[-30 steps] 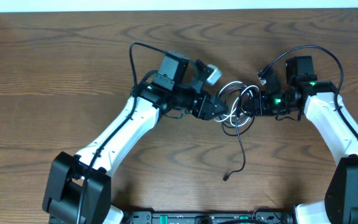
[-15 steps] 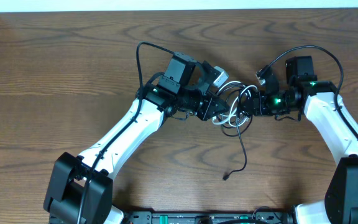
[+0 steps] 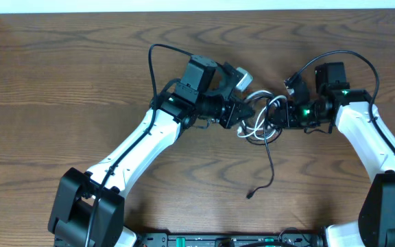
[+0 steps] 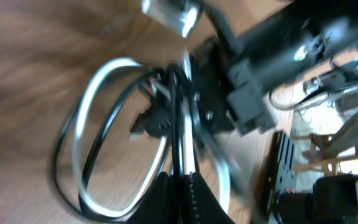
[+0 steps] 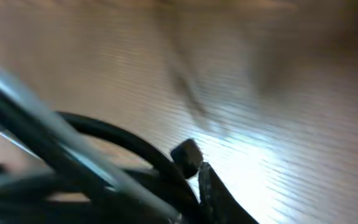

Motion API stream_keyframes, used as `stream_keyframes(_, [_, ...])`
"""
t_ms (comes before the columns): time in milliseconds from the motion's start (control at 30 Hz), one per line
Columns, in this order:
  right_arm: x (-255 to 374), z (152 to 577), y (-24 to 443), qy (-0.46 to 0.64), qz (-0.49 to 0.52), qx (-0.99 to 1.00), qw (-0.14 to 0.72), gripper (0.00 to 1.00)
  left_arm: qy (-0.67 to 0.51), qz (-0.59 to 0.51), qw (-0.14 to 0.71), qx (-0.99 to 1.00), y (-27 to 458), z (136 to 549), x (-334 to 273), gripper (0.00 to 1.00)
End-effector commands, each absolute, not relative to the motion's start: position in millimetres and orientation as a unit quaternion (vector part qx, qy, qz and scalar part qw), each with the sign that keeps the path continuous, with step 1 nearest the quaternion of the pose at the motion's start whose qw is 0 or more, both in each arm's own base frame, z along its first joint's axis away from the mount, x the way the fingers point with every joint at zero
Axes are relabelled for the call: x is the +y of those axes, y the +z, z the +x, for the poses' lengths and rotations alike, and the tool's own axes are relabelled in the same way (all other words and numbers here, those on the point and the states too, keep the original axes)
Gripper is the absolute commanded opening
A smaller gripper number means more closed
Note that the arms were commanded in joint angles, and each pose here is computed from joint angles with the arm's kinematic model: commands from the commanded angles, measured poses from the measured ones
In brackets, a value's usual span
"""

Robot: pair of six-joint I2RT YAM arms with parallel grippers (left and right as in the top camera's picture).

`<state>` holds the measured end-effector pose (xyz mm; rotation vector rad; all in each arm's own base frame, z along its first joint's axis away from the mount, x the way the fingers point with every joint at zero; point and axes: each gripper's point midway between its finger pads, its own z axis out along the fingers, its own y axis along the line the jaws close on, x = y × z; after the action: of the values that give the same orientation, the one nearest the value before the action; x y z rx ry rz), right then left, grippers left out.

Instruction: Untangle cables

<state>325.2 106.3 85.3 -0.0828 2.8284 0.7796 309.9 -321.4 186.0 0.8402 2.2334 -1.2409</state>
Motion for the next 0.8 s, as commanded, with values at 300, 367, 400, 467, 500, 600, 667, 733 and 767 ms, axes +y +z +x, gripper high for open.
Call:
stream_keyframes(300, [13.0, 308.1, 55.8, 0.000, 0.174, 0.983, 0.066, 0.33, -0.453, 0.258, 0.314, 0.793, 254.5, 331.4, -278.9, 0.07])
stream_keyframes(367, [13.0, 308.2, 55.8, 0.000, 0.174, 0.983, 0.066, 0.33, -0.449, 0.250, 0.326, 0.793, 262.2, 334.3, -268.9, 0.07])
stream_keyframes(400, [13.3, 308.2, 55.8, 0.001, 0.176, 0.982, 0.066, 0.35, -0.448, 0.247, 0.332, 0.793, 266.4, 335.3, -264.1, 0.07])
stream_keyframes(467, [17.9, 308.8, 55.8, 0.014, 0.176, 0.982, 0.065, 0.43, -0.445, 0.240, 0.340, 0.793, 272.6, 336.0, -255.7, 0.08])
stream_keyframes(500, [25.1, 309.7, 56.1, 0.035, 0.172, 0.983, 0.063, 0.44, -0.443, 0.237, 0.345, 0.793, 276.4, 336.0, -251.3, 0.07])
stream_keyframes(600, [80.8, 319.1, 69.8, 0.192, 0.045, 0.978, 0.075, 0.41, -0.441, 0.233, 0.351, 0.793, 282.4, 334.3, -244.8, 0.08])
stream_keyframes(667, [126.2, 319.6, 97.0, 0.331, -0.065, 0.936, 0.102, 0.60, -0.440, 0.231, 0.350, 0.794, 283.2, 332.4, -243.2, 0.08])
stream_keyframes(733, [145.9, 319.7, 116.2, 0.399, -0.104, 0.903, 0.122, 0.71, -0.440, 0.231, 0.347, 0.795, 282.2, 331.8, -243.2, 0.08])
stream_keyframes(767, [148.8, 321.7, 119.8, 0.409, -0.107, 0.897, 0.128, 0.71, -0.440, 0.230, 0.345, 0.797, 281.3, 331.5, -243.0, 0.08])
